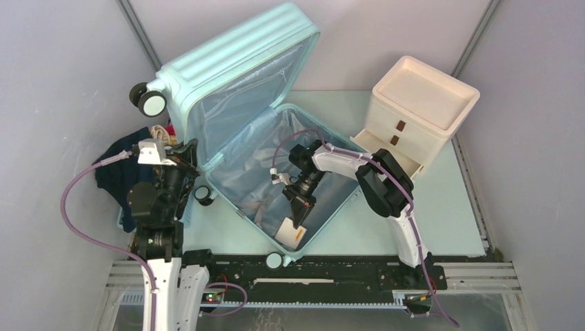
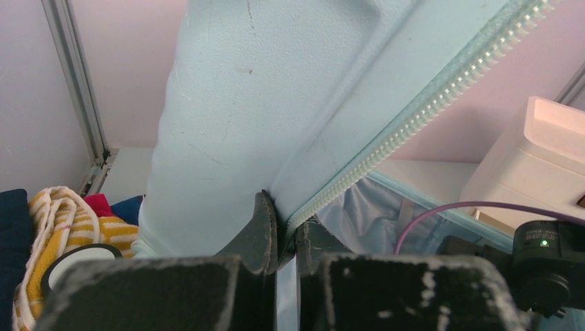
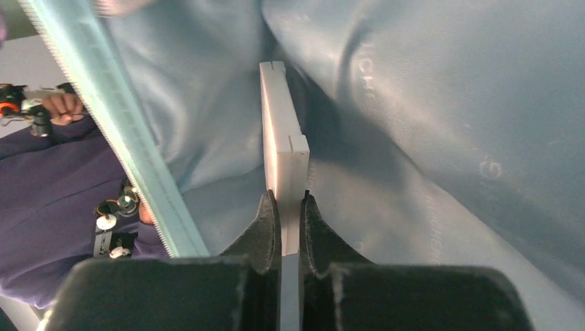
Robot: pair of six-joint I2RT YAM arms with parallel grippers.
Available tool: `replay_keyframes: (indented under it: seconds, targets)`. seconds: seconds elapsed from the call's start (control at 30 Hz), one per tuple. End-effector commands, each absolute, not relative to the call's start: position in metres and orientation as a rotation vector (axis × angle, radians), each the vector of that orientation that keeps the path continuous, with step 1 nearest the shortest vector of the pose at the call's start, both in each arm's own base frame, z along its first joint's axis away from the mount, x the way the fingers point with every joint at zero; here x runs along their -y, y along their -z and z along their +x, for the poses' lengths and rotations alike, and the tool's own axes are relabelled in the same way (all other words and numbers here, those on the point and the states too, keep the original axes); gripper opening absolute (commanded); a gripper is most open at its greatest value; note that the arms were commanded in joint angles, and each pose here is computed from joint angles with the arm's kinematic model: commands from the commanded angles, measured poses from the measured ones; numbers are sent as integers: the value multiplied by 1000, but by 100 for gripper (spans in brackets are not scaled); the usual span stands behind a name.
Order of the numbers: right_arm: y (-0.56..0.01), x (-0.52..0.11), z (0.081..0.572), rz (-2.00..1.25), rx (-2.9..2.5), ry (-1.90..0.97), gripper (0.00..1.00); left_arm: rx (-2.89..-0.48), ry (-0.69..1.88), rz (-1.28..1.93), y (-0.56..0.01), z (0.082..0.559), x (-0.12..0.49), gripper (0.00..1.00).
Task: Open, take out, and arrange the luggage
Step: Pick up the personal item from the luggage.
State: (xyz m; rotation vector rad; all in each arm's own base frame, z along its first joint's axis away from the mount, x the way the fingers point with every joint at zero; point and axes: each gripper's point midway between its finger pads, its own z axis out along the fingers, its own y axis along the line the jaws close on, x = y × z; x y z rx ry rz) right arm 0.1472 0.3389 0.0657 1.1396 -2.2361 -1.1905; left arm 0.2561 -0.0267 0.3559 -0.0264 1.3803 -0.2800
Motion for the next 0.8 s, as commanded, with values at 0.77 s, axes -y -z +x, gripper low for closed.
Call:
replay_keyframes:
  seconds: [0.77]
  targets:
    - [-284, -175, 291, 1679, 3000, 1351, 0, -1460, 589, 46, -359, 252, 76, 0]
